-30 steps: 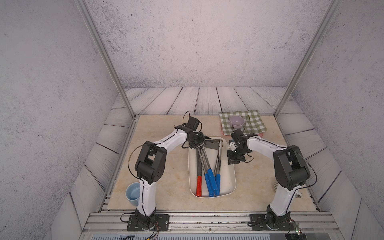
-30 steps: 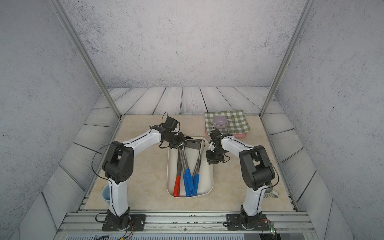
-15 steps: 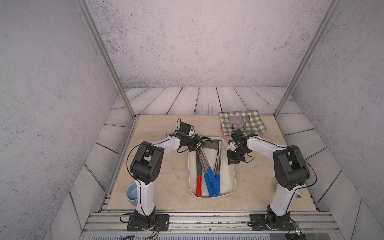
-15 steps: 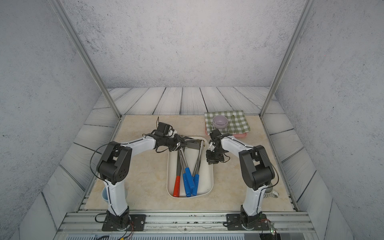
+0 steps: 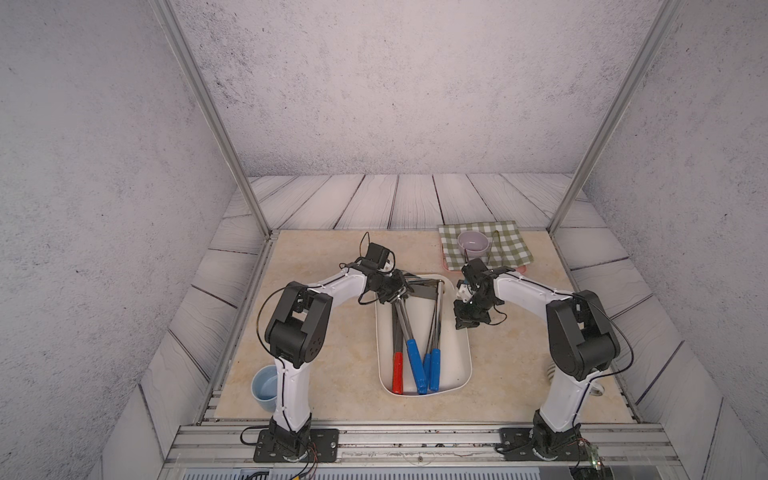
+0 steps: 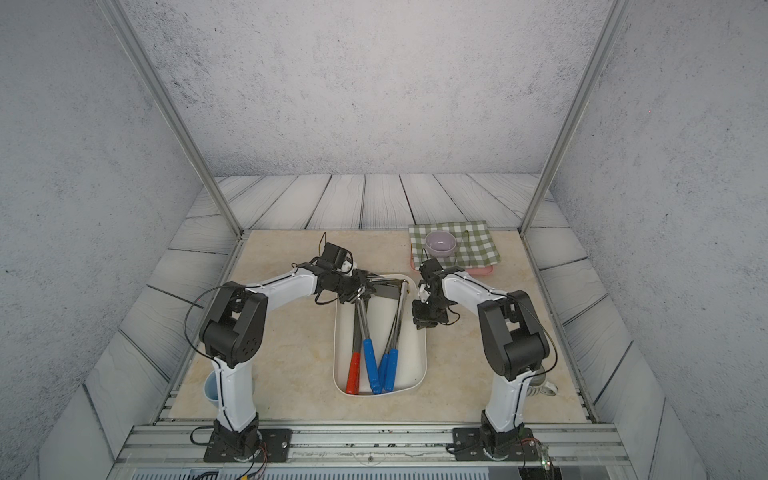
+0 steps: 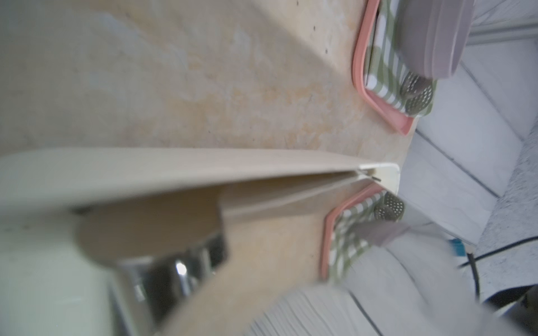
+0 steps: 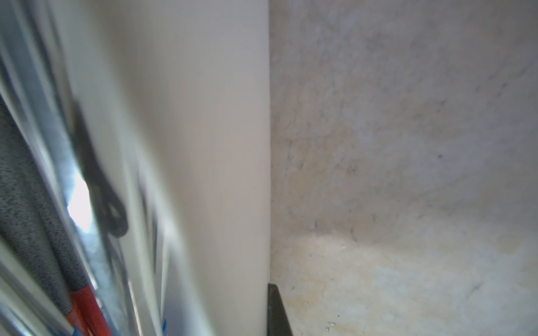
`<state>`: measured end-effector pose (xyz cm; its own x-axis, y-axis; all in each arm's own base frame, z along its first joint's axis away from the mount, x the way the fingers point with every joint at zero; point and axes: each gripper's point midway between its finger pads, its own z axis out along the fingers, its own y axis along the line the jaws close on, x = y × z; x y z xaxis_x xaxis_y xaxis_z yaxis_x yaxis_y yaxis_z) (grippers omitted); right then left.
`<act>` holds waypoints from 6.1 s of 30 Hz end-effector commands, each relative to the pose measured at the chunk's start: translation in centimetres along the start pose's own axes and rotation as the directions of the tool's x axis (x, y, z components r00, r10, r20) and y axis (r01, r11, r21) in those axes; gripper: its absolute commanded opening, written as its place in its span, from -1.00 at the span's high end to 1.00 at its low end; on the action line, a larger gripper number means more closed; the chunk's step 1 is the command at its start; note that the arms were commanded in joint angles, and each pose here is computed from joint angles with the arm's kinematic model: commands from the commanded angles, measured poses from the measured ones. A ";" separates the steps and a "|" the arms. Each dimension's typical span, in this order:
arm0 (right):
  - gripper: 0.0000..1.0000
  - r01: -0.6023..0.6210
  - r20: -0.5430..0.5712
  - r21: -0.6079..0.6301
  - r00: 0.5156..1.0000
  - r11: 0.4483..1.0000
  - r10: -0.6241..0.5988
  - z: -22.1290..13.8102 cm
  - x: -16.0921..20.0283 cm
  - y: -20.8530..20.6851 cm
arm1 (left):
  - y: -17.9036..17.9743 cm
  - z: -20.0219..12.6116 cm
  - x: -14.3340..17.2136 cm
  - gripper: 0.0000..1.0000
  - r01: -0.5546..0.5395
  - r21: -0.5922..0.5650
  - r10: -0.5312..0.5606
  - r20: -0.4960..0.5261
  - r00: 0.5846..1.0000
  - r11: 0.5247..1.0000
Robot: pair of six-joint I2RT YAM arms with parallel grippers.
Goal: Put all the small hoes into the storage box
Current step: Place the hoe in the storage box, then adjust the hoe in the storage box, then reset both arms
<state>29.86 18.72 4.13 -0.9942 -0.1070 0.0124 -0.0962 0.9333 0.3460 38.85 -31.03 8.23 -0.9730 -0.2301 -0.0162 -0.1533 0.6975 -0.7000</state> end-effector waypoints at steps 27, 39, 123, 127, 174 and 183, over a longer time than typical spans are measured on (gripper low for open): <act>0.14 0.098 0.014 0.020 0.995 0.995 -0.098 -8.9 1.4 5.7 | 0.2 -12.7 3.1 -0.39 -0.066 -0.222 0.084 0.071 0.994 0.973; 0.13 0.312 0.015 -0.038 0.950 0.949 -0.311 -8.5 -1.2 16.5 | 4.0 -19.5 1.8 -0.32 0.038 -0.196 0.012 0.252 0.968 0.980; 0.77 0.368 -0.310 0.081 0.893 0.926 -0.327 3.9 4.0 15.2 | 8.7 -19.1 2.7 -0.35 0.122 -0.166 -0.089 0.193 0.977 0.979; 0.76 0.375 -0.290 0.088 0.896 0.923 -0.336 3.5 3.8 15.3 | 8.7 -19.1 2.9 -0.35 0.122 -0.167 -0.089 0.192 0.977 0.978; -0.98 -0.434 0.817 0.563 0.422 0.703 -0.394 -19.3 -2.4 -13.4 | 17.5 -29.6 -2.6 -0.84 0.057 -0.670 0.621 0.714 0.323 0.740; -0.98 -0.479 0.885 0.451 0.348 0.753 -0.309 -15.8 -4.2 -17.8 | 21.4 -29.4 -3.5 -0.85 0.165 -0.711 0.639 0.692 0.337 0.683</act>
<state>34.82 -2.49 11.04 -0.4897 -0.0734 -0.8688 0.3420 0.9004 -0.2689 33.95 3.06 14.16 -0.3527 -0.1105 -0.9292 -0.3259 0.9453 0.0113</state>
